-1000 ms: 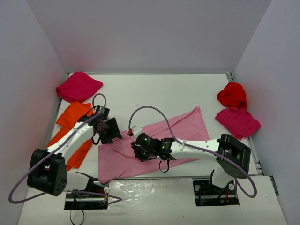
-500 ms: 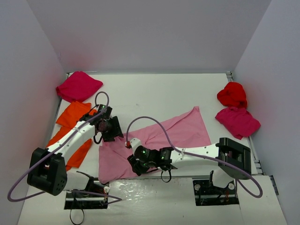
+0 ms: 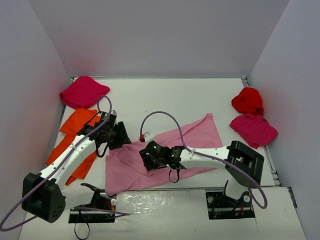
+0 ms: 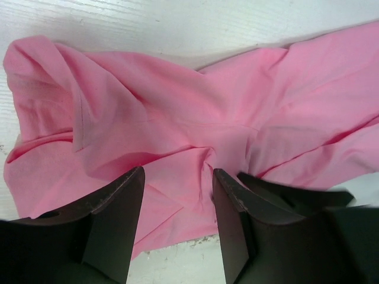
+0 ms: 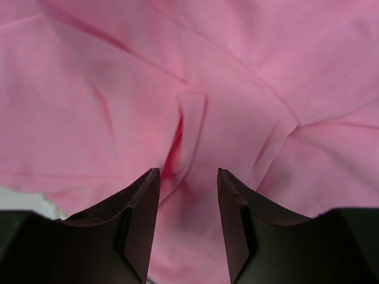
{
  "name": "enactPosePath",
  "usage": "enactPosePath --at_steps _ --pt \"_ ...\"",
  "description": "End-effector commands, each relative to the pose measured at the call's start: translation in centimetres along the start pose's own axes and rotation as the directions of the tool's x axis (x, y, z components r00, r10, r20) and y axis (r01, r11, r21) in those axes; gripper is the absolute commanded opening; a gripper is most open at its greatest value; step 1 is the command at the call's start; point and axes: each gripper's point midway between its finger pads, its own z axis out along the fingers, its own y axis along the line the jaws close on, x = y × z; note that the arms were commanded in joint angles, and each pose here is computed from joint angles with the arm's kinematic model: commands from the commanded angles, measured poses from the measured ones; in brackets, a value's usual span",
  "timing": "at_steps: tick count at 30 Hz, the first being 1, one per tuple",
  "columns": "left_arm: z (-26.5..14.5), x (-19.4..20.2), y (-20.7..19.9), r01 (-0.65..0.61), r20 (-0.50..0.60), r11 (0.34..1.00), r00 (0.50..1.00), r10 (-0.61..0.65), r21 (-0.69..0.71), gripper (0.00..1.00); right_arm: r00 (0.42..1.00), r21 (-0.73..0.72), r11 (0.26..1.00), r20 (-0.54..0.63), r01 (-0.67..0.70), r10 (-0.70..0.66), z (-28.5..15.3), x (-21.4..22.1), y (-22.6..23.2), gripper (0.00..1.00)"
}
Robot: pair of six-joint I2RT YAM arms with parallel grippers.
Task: Fold and stack the t-shirts
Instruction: Fold the tshirt
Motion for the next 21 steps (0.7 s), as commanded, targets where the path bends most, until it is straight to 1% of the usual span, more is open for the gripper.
enactPosePath --at_steps 1,3,4,6,8,11,12,14,21 --pt "-2.0 -0.7 -0.2 0.008 0.063 1.0 0.998 -0.009 0.002 0.47 0.998 -0.042 0.998 0.047 0.048 -0.046 1.5 -2.8 0.7 0.29" --pt "-2.3 -0.6 0.0 0.006 0.069 1.0 0.998 -0.006 -0.004 0.47 0.997 -0.05 0.997 0.055 0.059 -0.056 1.8 -3.4 1.0 0.13" --pt "-2.4 -0.6 0.1 0.005 0.071 1.0 0.997 -0.005 -0.007 0.47 0.996 -0.052 0.997 0.06 0.062 -0.059 1.8 -3.7 1.2 0.08" --pt "-2.6 -0.7 0.2 0.005 0.073 1.0 0.997 -0.004 -0.012 0.45 0.996 -0.05 0.997 0.069 0.066 -0.063 1.8 -4.3 1.3 0.05" --pt "-2.7 -0.7 0.1 0.003 0.073 1.0 0.997 -0.002 -0.008 0.41 0.995 -0.045 0.997 0.084 0.063 -0.059 1.6 -4.9 1.2 0.08" --pt "-2.8 -0.9 -0.3 -0.003 0.076 1.0 0.997 0.003 0.004 0.35 0.993 -0.042 0.998 0.109 0.052 -0.047 0.9 -5.9 1.1 0.18" --pt "-2.8 -0.9 -0.4 -0.004 0.076 1.0 0.997 0.003 0.006 0.33 0.992 -0.04 0.998 0.117 0.048 -0.043 0.6 -6.2 1.0 0.22" --pt "-2.8 -1.0 -0.4 -0.005 0.075 1.0 0.997 0.005 0.005 0.33 0.99 -0.032 0.999 0.138 0.037 -0.033 -0.1 -6.9 0.7 0.26" --pt "-2.3 -0.8 -0.5 -0.004 0.057 1.0 0.998 0.003 0.008 0.32 0.993 0.023 0.999 0.113 0.028 -0.031 0.9 -6.5 -2.0 0.26"
